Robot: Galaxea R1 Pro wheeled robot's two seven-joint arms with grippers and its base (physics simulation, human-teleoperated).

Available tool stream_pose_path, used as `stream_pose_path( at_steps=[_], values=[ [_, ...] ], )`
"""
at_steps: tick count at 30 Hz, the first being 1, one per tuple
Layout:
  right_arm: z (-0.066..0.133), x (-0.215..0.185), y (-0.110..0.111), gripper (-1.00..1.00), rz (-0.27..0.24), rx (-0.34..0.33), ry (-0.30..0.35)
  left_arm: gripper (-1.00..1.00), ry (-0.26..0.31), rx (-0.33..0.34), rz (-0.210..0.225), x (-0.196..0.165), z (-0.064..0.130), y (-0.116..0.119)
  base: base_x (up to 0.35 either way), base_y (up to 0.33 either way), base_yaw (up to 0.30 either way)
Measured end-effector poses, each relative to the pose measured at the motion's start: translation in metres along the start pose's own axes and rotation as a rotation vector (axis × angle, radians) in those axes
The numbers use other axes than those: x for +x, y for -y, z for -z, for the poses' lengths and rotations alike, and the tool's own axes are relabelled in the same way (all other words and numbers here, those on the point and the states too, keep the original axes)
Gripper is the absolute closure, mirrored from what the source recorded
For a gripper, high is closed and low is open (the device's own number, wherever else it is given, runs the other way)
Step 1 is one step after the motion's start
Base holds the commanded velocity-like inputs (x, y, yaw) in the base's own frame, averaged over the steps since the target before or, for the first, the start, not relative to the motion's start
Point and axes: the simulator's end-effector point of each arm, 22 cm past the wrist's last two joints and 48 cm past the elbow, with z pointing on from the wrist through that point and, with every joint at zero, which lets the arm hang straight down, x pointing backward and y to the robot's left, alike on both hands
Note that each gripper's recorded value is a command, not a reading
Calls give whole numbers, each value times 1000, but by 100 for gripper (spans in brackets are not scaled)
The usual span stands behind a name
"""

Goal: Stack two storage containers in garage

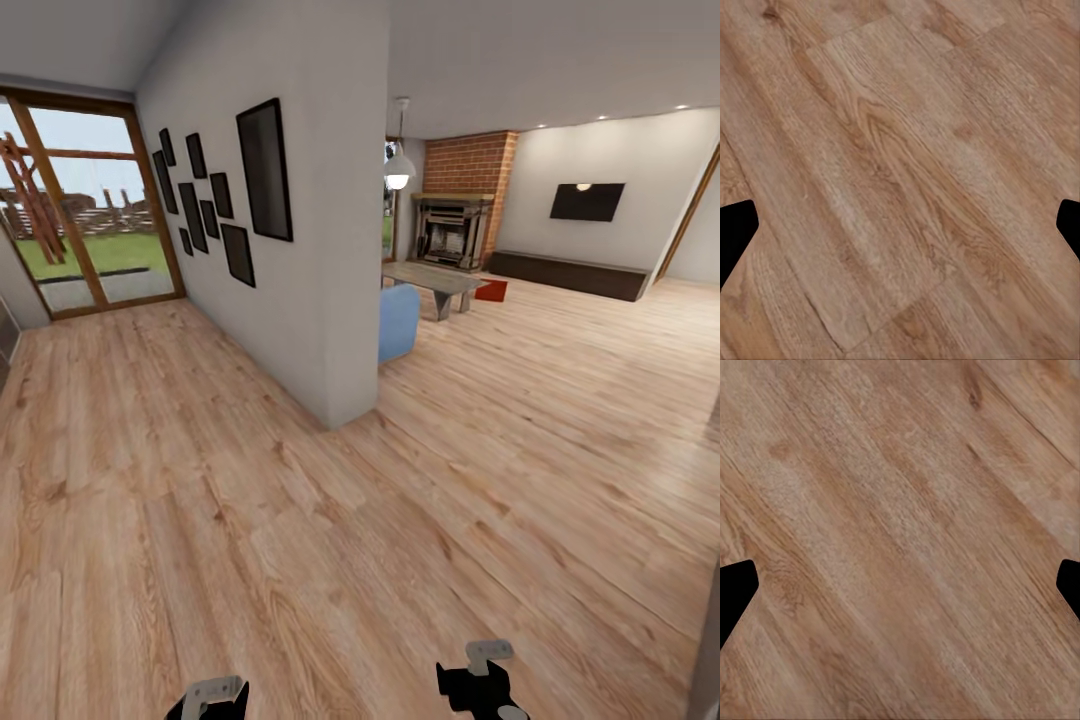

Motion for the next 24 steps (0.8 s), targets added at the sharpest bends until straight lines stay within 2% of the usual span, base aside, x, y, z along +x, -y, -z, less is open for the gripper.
stream_pose_path(
  at_steps=[24],
  values=[
    [0,0,0,-100,1,-1,0,-100,-1,0,0,0,0,0,347,0,-4]
  ],
)
